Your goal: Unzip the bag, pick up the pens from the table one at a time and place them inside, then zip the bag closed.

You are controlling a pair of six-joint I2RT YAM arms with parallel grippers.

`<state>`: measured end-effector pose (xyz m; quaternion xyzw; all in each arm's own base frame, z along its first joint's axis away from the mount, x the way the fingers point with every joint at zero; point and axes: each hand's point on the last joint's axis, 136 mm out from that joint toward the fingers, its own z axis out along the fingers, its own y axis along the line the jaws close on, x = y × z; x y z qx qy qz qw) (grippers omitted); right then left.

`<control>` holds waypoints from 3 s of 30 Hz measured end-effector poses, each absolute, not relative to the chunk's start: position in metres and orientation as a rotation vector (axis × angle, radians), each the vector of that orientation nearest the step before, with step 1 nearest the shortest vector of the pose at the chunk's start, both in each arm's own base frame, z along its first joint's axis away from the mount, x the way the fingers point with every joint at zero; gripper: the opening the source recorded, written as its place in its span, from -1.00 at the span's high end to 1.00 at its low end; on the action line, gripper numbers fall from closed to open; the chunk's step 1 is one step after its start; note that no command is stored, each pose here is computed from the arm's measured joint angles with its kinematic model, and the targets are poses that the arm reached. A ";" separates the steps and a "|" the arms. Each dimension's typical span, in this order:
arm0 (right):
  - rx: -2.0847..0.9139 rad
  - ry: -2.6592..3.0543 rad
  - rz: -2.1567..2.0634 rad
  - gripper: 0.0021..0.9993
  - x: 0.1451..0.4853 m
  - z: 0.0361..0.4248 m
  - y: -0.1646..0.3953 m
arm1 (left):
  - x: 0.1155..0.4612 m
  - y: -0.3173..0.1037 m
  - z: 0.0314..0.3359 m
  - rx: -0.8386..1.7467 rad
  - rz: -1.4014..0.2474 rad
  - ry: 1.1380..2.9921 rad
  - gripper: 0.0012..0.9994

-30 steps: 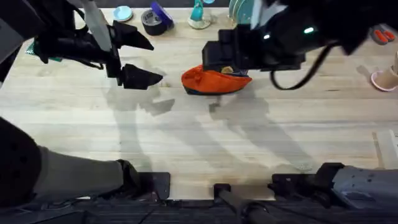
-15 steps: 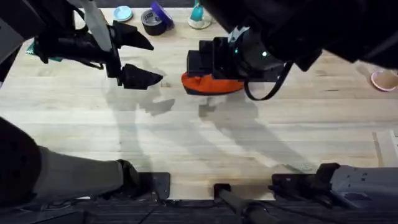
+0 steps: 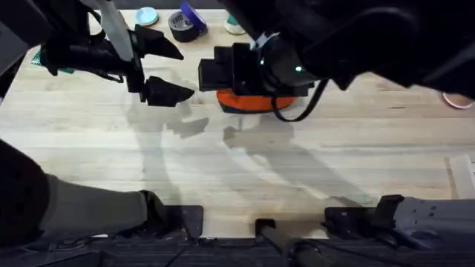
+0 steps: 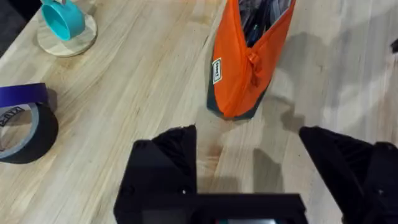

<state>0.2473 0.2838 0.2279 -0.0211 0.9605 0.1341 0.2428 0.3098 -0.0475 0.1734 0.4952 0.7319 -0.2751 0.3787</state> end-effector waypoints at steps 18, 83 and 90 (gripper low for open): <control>-0.094 2.704 0.312 -0.97 0.256 0.185 0.306 | 0.310 -0.047 0.173 1.265 -0.703 1.870 -0.99; 0.094 2.640 0.118 -0.76 0.314 0.118 0.312 | 0.310 -0.047 0.173 1.265 -0.702 1.870 -0.99; 0.083 2.654 0.060 -0.72 0.316 0.101 0.310 | 0.310 -0.047 0.173 1.265 -0.703 1.870 -0.99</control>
